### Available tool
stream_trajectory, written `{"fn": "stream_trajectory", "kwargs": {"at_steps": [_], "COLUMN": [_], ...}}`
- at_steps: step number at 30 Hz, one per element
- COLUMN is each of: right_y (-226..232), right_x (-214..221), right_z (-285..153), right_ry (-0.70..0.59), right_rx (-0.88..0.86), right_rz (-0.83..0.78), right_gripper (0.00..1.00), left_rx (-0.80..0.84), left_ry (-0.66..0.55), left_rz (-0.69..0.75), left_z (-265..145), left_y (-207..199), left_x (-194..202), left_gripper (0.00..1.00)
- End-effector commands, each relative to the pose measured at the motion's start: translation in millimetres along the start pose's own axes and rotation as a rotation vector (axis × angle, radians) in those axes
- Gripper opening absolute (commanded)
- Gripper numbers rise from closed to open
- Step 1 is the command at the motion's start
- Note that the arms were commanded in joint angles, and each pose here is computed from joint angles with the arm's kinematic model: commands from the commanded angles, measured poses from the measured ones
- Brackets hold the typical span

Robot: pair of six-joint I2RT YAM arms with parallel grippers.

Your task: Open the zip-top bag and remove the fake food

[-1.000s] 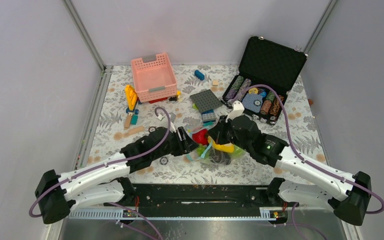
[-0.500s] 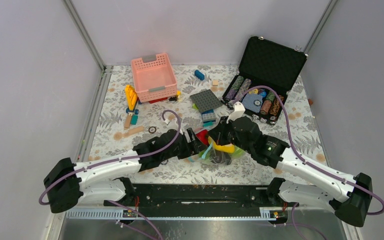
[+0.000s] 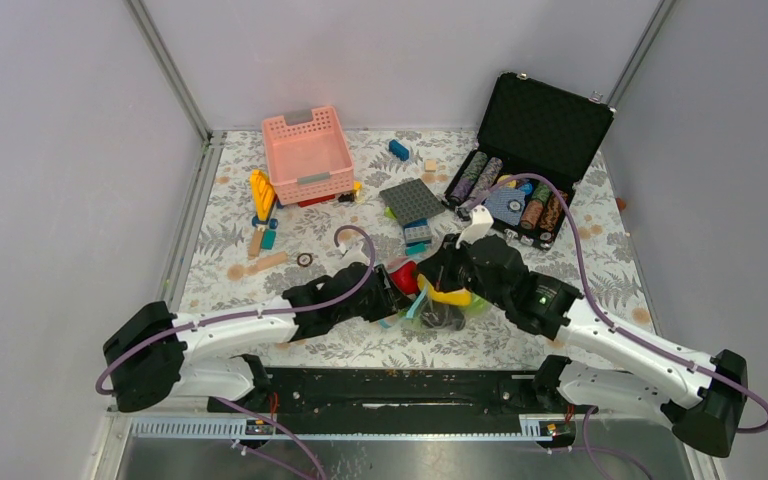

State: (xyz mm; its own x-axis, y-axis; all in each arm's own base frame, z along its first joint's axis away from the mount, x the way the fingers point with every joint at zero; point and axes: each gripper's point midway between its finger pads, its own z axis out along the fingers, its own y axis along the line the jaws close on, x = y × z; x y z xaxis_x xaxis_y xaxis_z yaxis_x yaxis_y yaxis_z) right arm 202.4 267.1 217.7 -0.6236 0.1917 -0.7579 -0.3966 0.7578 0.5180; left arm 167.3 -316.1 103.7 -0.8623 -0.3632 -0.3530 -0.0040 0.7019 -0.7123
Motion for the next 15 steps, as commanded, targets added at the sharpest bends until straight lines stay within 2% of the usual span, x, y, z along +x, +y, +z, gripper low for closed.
{"fn": "stream_trajectory", "kwargs": {"at_steps": [1, 4, 7, 15], "right_y": [6, -5, -15, -32], "right_x": [-17, -16, -15, -6], "right_z": [-5, -5, -6, -6], "right_ry": [-0.086, -0.103, -0.116, -0.115], "right_rx": [-0.017, 0.022, 0.059, 0.119], "right_rz": [0.016, 0.016, 0.012, -0.001], "right_gripper": [0.0, 0.0, 0.0, 0.0], "left_rx": [0.085, 0.092, 0.105, 0.193], "left_ry": [-0.061, -0.074, -0.077, -0.118], "left_rz": [0.01, 0.033, 0.066, 0.18], "left_z": [-11, -21, -32, -73], "left_y": [-22, -27, -34, -74], "left_x": [-13, -18, -22, -44], "left_gripper": [0.3, 0.22, 0.18, 0.18]}}
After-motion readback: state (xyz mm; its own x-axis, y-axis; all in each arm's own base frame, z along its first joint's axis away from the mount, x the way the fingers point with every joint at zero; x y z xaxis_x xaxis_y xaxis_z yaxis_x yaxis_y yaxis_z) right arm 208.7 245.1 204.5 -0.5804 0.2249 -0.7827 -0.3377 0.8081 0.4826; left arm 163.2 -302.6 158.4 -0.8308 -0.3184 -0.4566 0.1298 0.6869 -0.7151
